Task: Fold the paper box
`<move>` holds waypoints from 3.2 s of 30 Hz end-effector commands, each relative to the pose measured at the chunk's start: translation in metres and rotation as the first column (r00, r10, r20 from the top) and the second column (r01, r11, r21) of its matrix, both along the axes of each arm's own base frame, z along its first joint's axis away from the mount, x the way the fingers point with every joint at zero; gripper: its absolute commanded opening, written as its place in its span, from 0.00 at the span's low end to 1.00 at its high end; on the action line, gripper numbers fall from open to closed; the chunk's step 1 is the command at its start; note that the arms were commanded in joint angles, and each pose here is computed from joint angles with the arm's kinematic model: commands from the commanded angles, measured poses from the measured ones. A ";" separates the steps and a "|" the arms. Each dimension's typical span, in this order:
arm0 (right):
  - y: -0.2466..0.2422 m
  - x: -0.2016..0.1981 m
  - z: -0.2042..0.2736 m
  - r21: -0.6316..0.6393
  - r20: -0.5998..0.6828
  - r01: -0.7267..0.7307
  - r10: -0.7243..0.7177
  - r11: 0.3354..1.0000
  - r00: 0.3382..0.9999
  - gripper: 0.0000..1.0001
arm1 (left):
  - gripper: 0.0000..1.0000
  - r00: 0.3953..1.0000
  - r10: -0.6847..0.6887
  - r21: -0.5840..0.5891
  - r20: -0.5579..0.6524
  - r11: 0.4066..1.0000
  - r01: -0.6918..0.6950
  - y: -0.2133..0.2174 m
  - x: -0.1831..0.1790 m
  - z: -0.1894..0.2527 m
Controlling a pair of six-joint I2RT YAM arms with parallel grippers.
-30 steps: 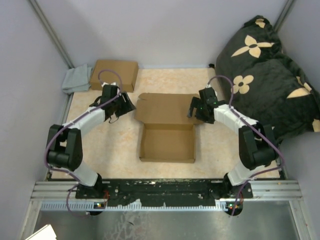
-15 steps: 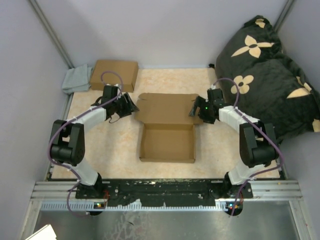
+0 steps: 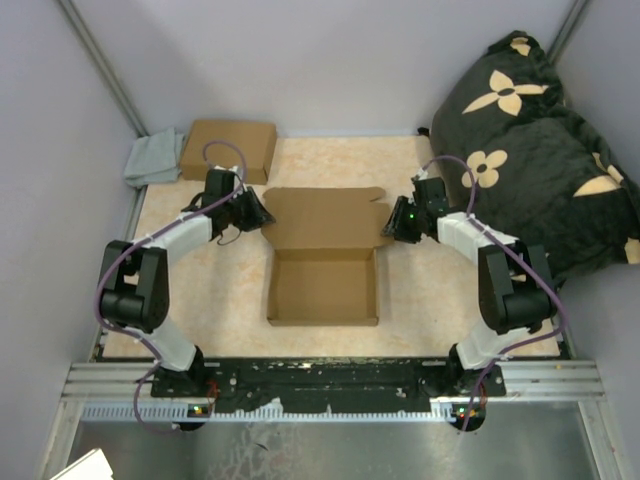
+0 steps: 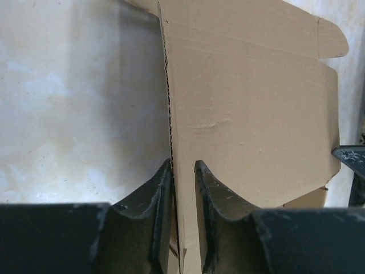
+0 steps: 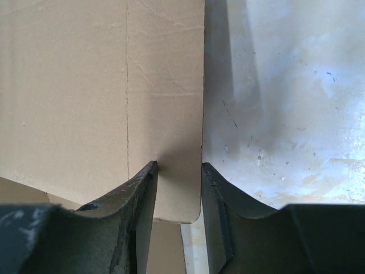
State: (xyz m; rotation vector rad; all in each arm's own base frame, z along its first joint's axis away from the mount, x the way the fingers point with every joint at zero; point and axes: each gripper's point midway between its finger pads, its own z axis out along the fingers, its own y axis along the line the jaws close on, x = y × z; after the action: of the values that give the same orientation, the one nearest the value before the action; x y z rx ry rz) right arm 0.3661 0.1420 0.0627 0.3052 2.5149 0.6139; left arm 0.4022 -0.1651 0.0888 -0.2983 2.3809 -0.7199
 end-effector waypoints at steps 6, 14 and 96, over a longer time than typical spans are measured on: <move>0.001 0.022 0.054 -0.015 0.146 -0.035 0.037 0.999 0.989 0.37 | 0.27 0.994 -0.050 -0.046 0.094 0.997 0.054 -0.009 0.004 0.033; 0.015 0.023 0.068 -0.066 0.178 -0.080 0.090 0.995 0.980 0.38 | 0.27 0.991 -0.081 -0.025 0.103 0.996 0.084 -0.018 0.006 0.036; 0.038 0.007 0.100 -0.397 0.328 -0.081 0.224 0.914 0.918 0.44 | 0.00 0.939 -0.168 0.375 0.301 0.926 0.046 -0.010 0.042 0.089</move>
State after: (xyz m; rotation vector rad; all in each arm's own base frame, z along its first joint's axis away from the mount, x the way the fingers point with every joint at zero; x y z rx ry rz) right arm 0.3655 0.1759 0.1161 -0.1464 2.3315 0.1682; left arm 0.4374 -0.1732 0.1121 0.0137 2.4080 -0.3373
